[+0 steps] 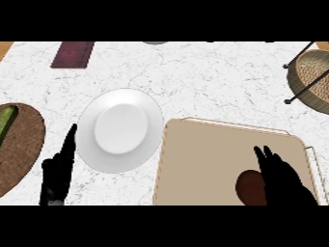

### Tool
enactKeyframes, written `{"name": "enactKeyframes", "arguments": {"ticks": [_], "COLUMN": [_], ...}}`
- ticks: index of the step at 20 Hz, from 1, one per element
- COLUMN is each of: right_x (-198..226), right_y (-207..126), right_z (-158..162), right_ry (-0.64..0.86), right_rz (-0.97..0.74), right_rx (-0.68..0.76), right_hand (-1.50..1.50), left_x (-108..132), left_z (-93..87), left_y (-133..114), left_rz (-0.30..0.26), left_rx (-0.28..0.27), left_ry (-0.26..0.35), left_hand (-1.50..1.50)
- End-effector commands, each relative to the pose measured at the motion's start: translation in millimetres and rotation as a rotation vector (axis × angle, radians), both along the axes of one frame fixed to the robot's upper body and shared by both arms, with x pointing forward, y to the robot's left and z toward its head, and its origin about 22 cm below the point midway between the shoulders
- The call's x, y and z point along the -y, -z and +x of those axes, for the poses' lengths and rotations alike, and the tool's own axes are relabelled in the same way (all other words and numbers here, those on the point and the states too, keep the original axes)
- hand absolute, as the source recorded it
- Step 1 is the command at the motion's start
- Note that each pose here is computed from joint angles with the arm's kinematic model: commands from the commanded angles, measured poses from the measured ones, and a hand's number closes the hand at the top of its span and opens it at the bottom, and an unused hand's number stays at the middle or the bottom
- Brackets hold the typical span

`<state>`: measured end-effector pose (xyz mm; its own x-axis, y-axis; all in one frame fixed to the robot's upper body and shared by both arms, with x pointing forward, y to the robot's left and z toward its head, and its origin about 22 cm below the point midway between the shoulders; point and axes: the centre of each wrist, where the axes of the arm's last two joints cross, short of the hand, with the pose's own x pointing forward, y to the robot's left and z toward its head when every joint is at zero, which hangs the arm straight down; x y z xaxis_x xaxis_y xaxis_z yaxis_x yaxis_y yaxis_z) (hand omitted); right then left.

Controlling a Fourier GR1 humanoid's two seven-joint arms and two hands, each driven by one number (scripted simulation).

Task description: Pick the cupcake from the tray and place it in the tiered basket

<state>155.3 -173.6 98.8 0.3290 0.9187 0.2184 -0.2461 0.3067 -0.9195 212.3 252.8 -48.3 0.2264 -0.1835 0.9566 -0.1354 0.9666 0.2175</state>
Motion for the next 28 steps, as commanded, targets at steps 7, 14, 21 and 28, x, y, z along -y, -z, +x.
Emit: {"name": "enactKeyframes", "arguments": {"ticks": [7, 14, 21, 28], "right_x": [-14.4, -4.7, -11.9, 6.9], "right_y": [11.4, 13.6, 27.5, 44.5], "right_z": [9.1, 29.8, 30.0, 32.8], "right_ry": [0.135, 0.163, 0.180, 0.182], "right_rz": [-0.110, -0.111, -0.082, -0.079], "right_rx": [-0.176, -0.206, -0.278, -0.330], "right_hand": [-1.50, -1.50, -1.50, -1.50], "left_x": [10.9, 16.1, 18.7, 3.9], "left_z": [-2.4, -2.8, 0.1, 1.0], "left_y": [9.8, 1.7, -5.2, 13.0], "left_rz": [-0.031, -0.013, -0.026, -0.030], "left_rx": [-0.047, -0.053, -0.045, -0.050], "left_ry": [-0.008, -0.008, 0.003, -0.012], "left_hand": [0.00, 0.00, 0.00, 0.00]}}
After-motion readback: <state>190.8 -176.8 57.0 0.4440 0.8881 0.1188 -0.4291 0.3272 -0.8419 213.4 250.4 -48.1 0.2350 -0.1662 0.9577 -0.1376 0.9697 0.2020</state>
